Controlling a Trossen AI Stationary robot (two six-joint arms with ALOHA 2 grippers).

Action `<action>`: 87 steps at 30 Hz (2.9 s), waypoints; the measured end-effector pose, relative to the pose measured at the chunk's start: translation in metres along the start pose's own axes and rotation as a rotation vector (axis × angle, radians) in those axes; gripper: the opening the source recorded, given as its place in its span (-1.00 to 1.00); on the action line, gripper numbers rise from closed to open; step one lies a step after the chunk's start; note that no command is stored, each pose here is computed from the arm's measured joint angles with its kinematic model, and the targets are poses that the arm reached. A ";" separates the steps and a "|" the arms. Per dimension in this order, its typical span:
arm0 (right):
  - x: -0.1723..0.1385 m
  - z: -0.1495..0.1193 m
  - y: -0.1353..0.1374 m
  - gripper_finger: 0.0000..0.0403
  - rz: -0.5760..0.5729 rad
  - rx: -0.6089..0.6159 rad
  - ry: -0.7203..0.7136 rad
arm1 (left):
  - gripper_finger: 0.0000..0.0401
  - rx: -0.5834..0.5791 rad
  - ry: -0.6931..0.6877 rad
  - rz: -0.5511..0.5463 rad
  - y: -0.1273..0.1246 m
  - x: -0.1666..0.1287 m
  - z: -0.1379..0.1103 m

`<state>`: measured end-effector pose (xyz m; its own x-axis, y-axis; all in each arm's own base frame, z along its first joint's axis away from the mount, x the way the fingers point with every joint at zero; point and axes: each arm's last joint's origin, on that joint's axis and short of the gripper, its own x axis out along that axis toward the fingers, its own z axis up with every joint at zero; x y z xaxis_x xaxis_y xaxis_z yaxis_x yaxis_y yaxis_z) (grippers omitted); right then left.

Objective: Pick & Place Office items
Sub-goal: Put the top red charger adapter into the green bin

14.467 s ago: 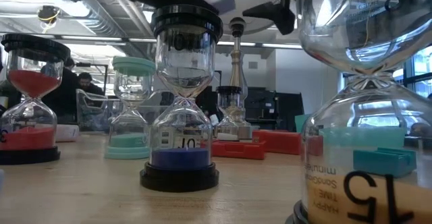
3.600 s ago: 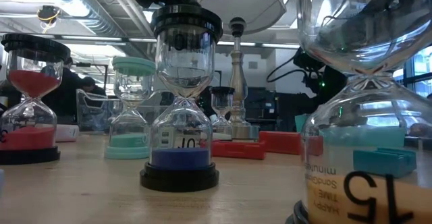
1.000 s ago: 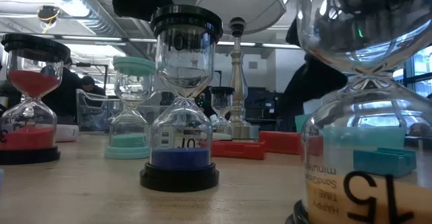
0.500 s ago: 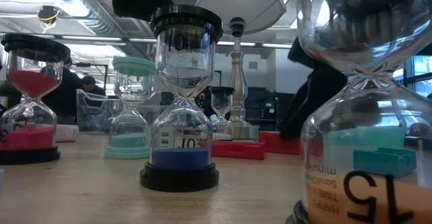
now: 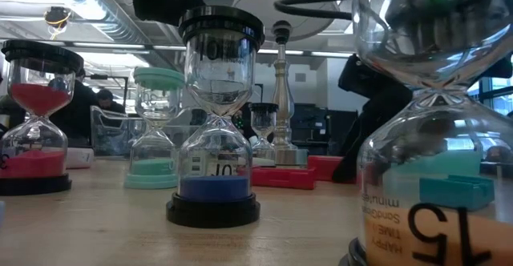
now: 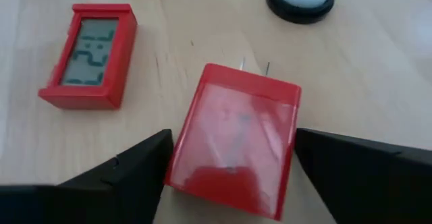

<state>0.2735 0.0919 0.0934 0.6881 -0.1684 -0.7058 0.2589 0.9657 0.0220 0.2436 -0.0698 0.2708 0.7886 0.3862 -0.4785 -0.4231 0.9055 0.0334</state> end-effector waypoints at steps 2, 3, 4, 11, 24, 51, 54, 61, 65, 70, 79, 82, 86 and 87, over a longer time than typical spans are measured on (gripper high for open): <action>0.001 0.001 -0.002 0.37 0.010 0.025 0.007 | 0.39 0.000 0.000 0.000 0.000 0.000 0.000; 0.001 0.002 -0.003 0.29 0.010 0.044 0.008 | 0.39 0.000 0.000 0.000 0.000 0.000 0.000; 0.001 0.003 -0.004 0.20 0.016 0.067 0.012 | 0.39 0.000 0.000 0.000 0.000 0.000 0.000; -0.006 0.016 -0.016 0.06 0.044 0.138 0.010 | 0.39 0.001 0.000 0.001 0.000 0.000 0.000; -0.075 0.057 -0.076 0.06 -0.149 0.207 -0.071 | 0.39 0.022 -0.003 -0.009 -0.001 0.000 0.001; -0.125 0.034 -0.178 0.06 -0.841 0.515 0.077 | 0.39 0.015 -0.003 -0.010 -0.001 0.000 0.001; -0.122 0.027 -0.184 0.06 -0.911 0.535 0.058 | 0.39 0.015 -0.003 -0.010 -0.001 0.000 0.001; -0.110 0.006 -0.197 0.06 -0.955 0.605 0.029 | 0.39 0.014 -0.003 -0.010 -0.001 0.000 0.001; -0.107 0.003 -0.207 0.06 -0.955 0.665 -0.004 | 0.39 0.014 -0.003 -0.010 -0.001 0.000 0.001; -0.099 0.006 -0.216 0.06 -0.891 0.699 -0.057 | 0.39 0.014 -0.003 -0.010 -0.001 0.000 0.001; -0.075 0.005 -0.229 0.06 -0.905 0.728 -0.055 | 0.39 0.014 -0.003 -0.010 -0.001 0.000 0.001; -0.066 0.003 -0.233 0.06 -0.914 0.732 -0.050 | 0.39 0.014 -0.003 -0.010 -0.001 0.000 0.001; -0.059 0.002 -0.239 0.06 -0.919 0.753 -0.062 | 0.39 0.014 -0.003 -0.010 -0.001 0.000 0.001; -0.058 0.001 -0.241 0.06 -0.922 0.758 -0.062 | 0.39 0.014 -0.003 -0.010 -0.001 0.000 0.001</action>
<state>0.1724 -0.1310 0.1298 0.0594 -0.7659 -0.6402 0.9919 0.1173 -0.0482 0.2440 -0.0702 0.2713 0.7939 0.3777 -0.4766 -0.4090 0.9116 0.0413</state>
